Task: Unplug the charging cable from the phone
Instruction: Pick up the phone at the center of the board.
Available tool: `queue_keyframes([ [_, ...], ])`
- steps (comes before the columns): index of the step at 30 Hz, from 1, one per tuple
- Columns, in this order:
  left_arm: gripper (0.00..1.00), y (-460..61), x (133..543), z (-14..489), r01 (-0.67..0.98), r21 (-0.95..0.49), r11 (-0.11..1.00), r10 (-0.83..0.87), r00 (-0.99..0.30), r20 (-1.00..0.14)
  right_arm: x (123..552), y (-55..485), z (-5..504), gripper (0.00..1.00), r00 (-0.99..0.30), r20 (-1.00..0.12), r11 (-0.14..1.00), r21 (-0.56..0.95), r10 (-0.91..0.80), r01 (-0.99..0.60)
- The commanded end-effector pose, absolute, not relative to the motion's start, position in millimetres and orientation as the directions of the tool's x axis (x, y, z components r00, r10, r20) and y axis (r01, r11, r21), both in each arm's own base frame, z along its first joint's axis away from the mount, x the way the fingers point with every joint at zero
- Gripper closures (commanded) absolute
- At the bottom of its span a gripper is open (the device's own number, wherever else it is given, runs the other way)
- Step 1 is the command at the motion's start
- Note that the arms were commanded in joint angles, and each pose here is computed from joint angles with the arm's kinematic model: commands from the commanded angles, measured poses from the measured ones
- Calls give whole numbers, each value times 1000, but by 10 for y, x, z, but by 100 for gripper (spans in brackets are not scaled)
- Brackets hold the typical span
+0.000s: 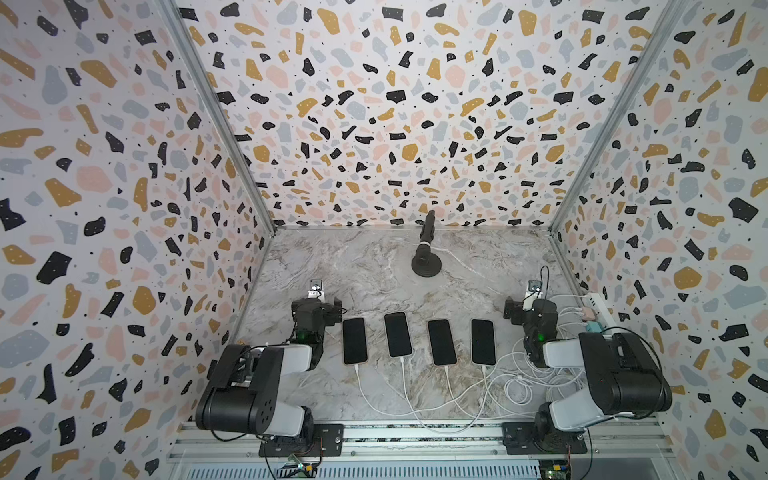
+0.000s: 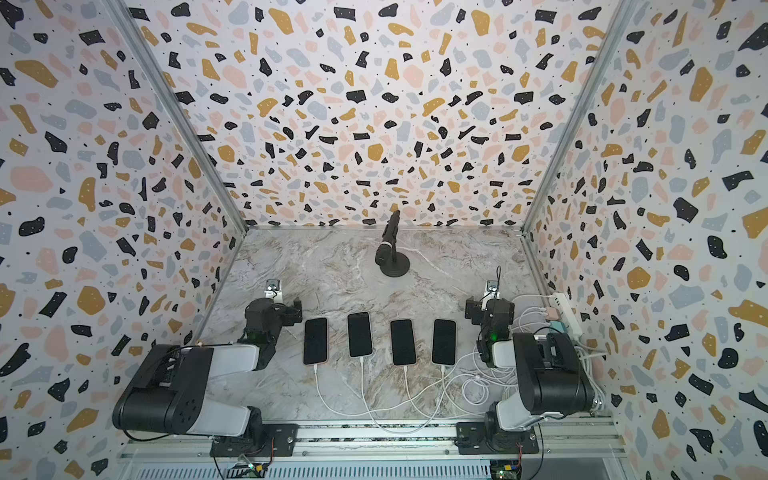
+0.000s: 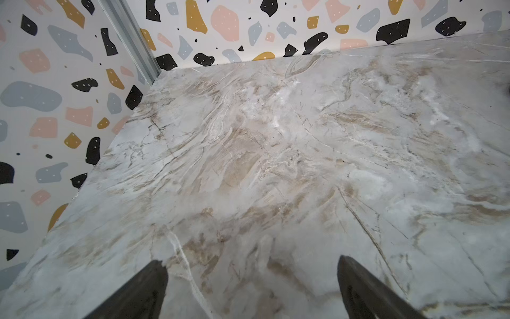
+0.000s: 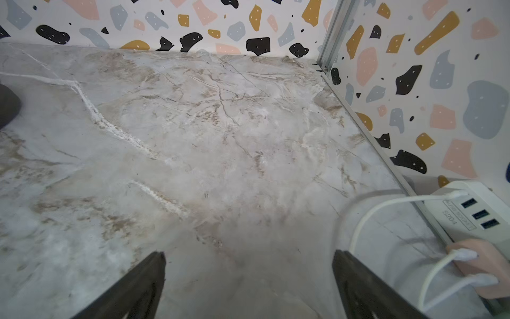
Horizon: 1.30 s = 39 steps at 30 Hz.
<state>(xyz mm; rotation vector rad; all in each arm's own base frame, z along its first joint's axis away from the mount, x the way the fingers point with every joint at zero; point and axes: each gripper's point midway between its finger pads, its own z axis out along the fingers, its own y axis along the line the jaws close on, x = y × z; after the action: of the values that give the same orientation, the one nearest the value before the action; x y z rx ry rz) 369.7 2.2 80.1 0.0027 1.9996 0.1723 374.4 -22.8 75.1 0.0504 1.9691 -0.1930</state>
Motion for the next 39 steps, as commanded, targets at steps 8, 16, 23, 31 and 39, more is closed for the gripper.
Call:
queue_keyframes([
  [8, 0, 2, 3794, 968, -71, 112, 991, 78, -375, -924, 3790, -235, 862, 0, -362, -931, 986, -101, -47, 131],
  [16, 0, 5, 3810, 954, -73, 117, 990, 81, -385, -919, 3791, -234, 863, 0, -362, -931, 986, -101, -48, 130],
  [23, 0, 281, 3803, 1247, -266, 136, 954, 27, -377, -926, 3823, -309, 1217, 0, -420, -903, 945, -213, -92, 249],
  [31, 1, -12, 3544, 2166, -364, -101, 926, -297, -535, -791, 3224, -137, 2449, 0, -404, -814, 888, 272, 418, 371],
  [39, 6, -1205, 2659, 2144, -17, -148, 989, -125, -634, -763, 2587, 537, 1736, 0, -823, -531, 957, -76, 200, 281],
])
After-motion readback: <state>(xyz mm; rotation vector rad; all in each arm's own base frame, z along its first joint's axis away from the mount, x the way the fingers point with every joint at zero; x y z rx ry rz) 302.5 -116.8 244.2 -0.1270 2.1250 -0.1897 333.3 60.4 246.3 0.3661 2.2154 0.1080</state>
